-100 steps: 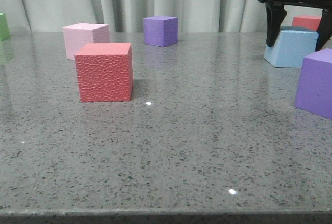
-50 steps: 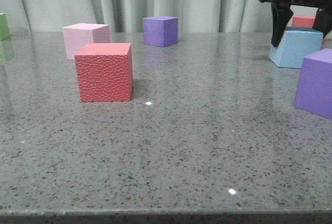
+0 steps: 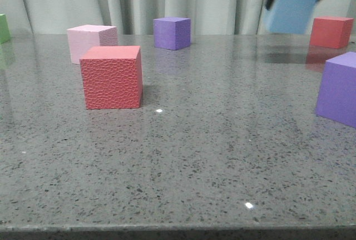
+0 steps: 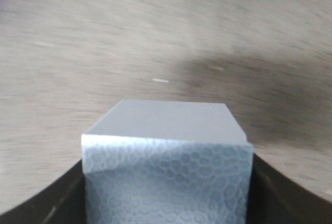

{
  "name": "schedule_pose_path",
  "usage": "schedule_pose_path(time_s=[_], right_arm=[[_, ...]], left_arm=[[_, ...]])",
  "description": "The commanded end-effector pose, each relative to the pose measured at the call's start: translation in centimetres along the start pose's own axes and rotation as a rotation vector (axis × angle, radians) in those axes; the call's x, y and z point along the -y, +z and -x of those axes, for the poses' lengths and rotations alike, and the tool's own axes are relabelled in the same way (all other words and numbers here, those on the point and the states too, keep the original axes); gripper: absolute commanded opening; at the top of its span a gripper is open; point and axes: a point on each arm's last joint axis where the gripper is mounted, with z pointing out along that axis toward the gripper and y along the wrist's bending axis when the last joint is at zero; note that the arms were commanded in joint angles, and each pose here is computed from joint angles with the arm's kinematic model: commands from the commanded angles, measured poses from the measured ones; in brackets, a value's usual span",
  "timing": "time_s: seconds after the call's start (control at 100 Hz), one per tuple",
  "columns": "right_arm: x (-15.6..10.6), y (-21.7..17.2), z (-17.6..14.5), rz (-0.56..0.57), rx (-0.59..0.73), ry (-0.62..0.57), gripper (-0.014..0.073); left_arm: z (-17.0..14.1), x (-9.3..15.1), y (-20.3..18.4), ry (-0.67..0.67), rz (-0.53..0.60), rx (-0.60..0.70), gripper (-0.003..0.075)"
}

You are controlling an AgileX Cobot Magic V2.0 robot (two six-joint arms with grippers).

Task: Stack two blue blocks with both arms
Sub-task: 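Lift the light blue cube and carry it toward the table center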

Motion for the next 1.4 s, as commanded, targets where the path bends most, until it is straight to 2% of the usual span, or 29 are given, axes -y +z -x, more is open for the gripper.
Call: schedule_pose_path(time_s=[0.0, 0.17, 0.28, 0.52, 0.81, 1.24, 1.31, 1.39], right_arm=[[-3.0, -4.6, -0.7, 0.043, 0.029, -0.023, 0.0370], [-7.4, -4.7, -2.2, 0.063, 0.044, -0.077, 0.0370], [-9.9, -4.4, -3.0, 0.097, 0.056, -0.070, 0.0370], [-13.1, -2.4, -4.2, 0.135, 0.034, -0.081, 0.0370], [-14.3, 1.0, -4.0, 0.175, 0.024, -0.043, 0.0370], [-14.4, 2.3, -4.1, 0.171, 0.009, -0.040, 0.0372], [-14.5, 2.4, -4.2, 0.180, 0.001, -0.035, 0.0401], [-14.6, 2.4, -4.3, 0.198, -0.006, -0.028, 0.0496]], left_arm=[[1.8, 0.1, -0.5, -0.008, -0.008, 0.115, 0.0585], [1.8, 0.1, -0.5, -0.008, -0.008, 0.115, 0.0585], [1.8, 0.1, -0.5, -0.008, -0.008, 0.115, 0.0585], [1.8, 0.1, -0.5, -0.008, -0.008, 0.115, 0.0585], [1.8, 0.1, -0.5, -0.008, -0.008, 0.115, 0.0585], [1.8, 0.1, -0.4, -0.008, -0.008, 0.109, 0.0585], [1.8, 0.1, -0.4, -0.008, -0.008, 0.109, 0.0585], [1.8, 0.1, -0.4, -0.008, -0.008, 0.109, 0.0585]])
